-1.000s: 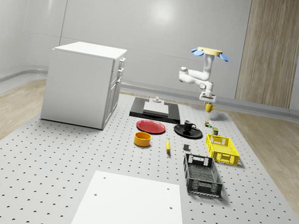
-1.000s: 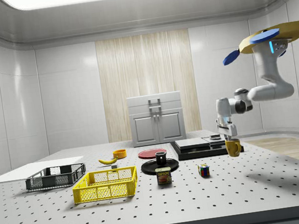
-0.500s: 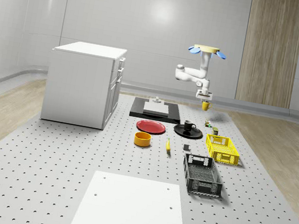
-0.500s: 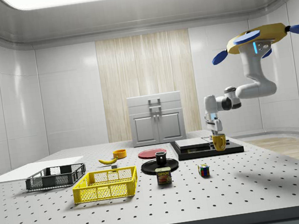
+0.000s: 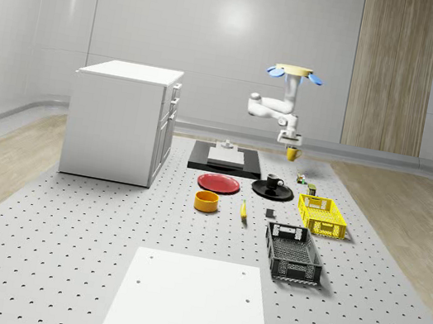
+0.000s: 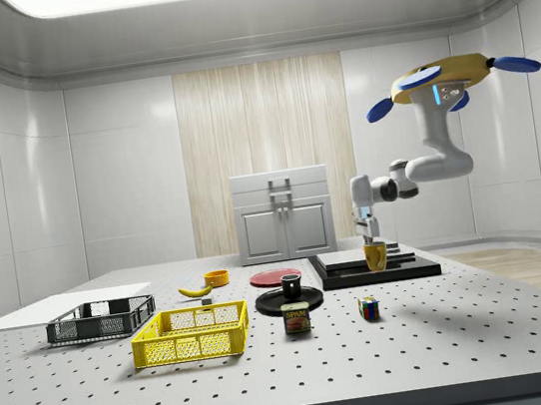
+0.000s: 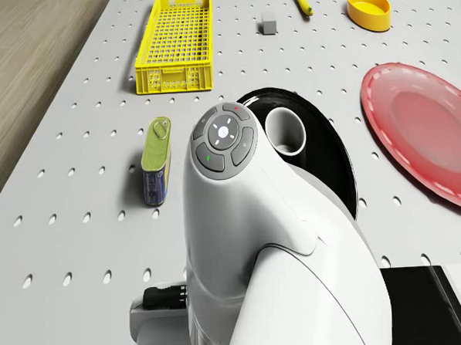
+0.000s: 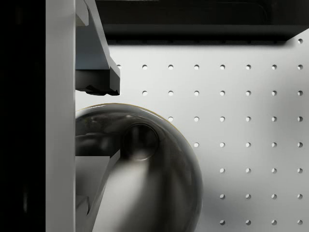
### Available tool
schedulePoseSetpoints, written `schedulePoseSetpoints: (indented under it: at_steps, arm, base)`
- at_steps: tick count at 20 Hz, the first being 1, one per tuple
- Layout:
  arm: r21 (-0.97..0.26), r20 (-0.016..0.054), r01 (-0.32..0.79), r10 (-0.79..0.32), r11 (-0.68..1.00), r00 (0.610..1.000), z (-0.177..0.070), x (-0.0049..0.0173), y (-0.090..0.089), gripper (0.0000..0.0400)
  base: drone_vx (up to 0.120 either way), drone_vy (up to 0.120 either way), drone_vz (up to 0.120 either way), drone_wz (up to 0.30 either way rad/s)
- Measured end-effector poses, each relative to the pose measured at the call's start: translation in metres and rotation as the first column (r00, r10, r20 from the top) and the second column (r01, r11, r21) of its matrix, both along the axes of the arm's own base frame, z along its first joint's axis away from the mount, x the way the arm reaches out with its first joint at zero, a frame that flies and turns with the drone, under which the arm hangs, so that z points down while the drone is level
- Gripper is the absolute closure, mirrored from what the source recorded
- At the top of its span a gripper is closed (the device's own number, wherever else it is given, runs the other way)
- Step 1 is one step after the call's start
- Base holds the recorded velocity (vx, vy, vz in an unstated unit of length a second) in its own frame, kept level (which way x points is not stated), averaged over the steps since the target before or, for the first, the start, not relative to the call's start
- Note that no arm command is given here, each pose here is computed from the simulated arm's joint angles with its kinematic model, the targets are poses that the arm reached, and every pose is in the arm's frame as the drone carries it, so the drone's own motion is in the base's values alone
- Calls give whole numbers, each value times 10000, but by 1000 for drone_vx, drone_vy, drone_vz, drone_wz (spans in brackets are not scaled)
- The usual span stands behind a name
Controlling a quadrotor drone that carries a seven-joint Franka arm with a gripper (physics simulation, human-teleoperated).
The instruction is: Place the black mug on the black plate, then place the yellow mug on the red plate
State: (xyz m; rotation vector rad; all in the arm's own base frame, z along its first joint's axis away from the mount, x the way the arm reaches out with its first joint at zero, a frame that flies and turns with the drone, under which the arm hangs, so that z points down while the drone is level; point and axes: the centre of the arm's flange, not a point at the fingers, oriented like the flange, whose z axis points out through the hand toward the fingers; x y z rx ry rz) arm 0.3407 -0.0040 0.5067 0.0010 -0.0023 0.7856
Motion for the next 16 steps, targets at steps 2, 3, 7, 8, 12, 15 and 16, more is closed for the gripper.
schedulePoseSetpoints:
  at_steps: [2,3,7,8,12,15,16]
  arm:
    - [0,0,0,0,10000,10000,0,0,0,290]
    - [0,0,0,0,10000,10000,0,0,0,290]
    - [0,0,0,0,10000,10000,0,0,0,290]
    - [0,0,0,0,10000,10000,0,0,0,290]
    - [0,0,0,0,10000,10000,0,0,0,290]
    - [0,0,0,0,10000,10000,0,0,0,290]
    - [0,0,0,0,10000,10000,0,0,0,290]
  base:
    - [120,-120,0,0]
    - [120,-120,0,0]
    - [120,-120,30,0]
    - [120,-120,120,0]
    - [120,-120,10,0]
    - [120,-120,0,0]
    - [120,-120,0,0]
